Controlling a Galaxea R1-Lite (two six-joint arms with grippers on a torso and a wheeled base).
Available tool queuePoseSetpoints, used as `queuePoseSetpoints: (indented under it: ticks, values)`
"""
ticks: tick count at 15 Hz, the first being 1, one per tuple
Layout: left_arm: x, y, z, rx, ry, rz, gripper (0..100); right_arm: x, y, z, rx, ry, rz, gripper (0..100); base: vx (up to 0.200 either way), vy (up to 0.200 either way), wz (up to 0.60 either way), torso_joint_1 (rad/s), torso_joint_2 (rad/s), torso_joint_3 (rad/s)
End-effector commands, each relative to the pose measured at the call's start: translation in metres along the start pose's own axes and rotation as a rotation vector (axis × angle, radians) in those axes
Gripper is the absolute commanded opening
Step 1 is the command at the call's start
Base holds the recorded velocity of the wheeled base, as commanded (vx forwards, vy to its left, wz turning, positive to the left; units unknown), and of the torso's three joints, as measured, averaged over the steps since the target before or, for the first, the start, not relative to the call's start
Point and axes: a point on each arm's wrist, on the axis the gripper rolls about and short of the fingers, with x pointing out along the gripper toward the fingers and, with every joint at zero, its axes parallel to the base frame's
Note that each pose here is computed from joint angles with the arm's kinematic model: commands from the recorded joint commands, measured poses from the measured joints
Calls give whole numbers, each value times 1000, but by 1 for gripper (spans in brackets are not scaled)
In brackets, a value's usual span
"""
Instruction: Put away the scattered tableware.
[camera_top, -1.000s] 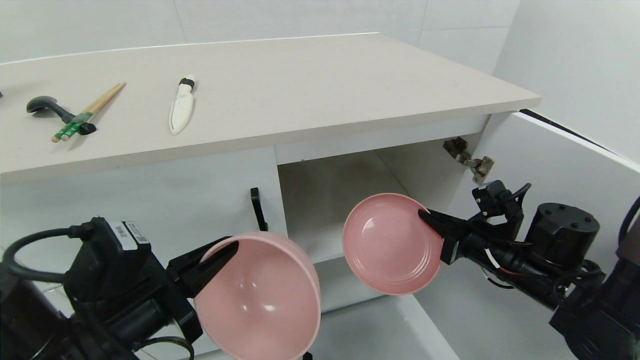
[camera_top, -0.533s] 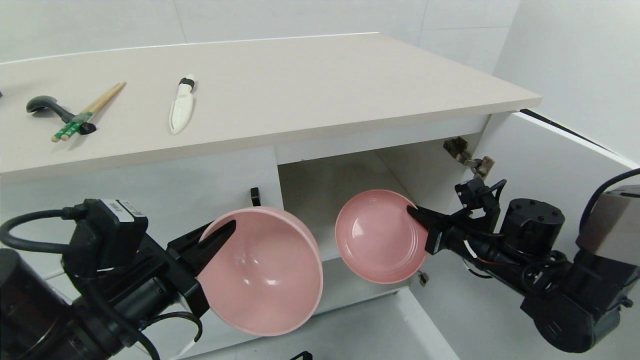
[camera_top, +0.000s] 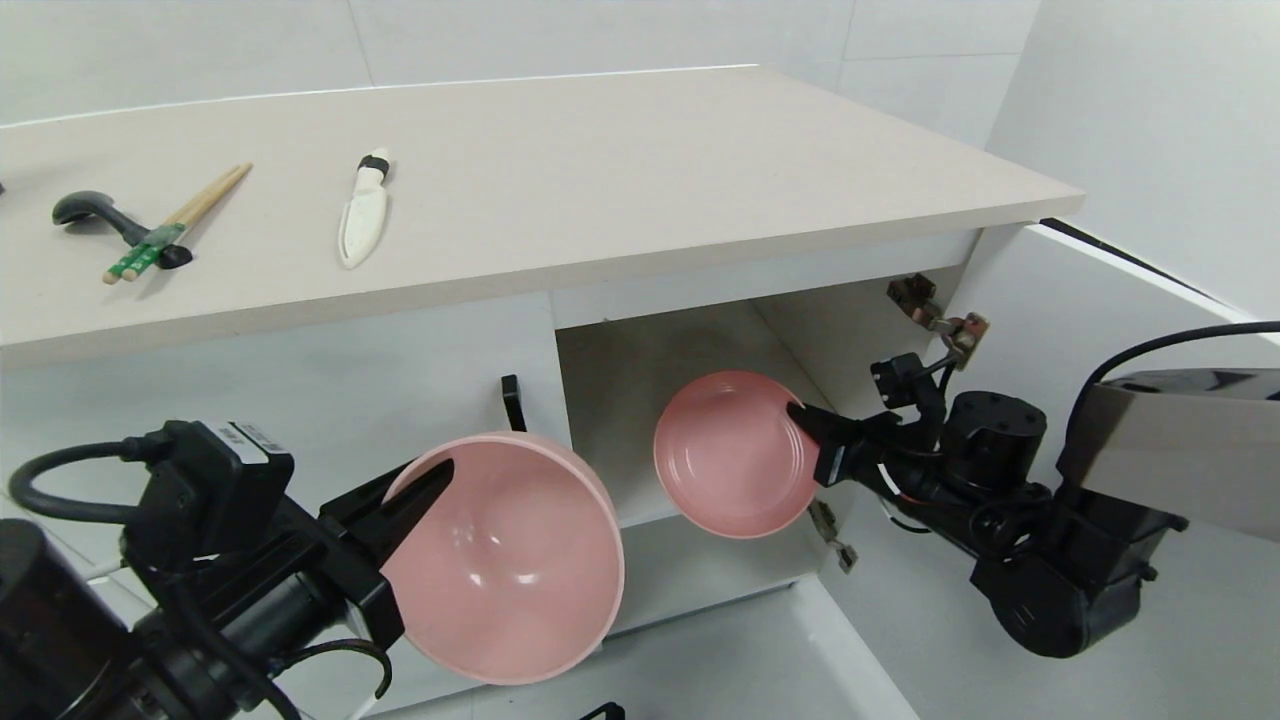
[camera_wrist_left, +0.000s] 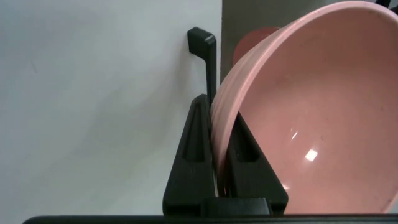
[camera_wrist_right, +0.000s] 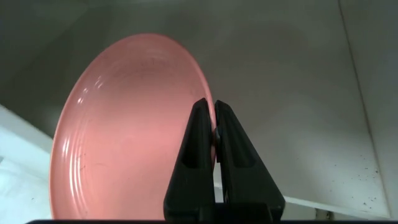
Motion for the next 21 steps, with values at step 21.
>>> queuePoseSetpoints:
  ticks: [21]
  values:
    - [-5,19,-1,5,2,109,0,78,-32,-50,60,-8,-93,0,0,0,0,0,0,0]
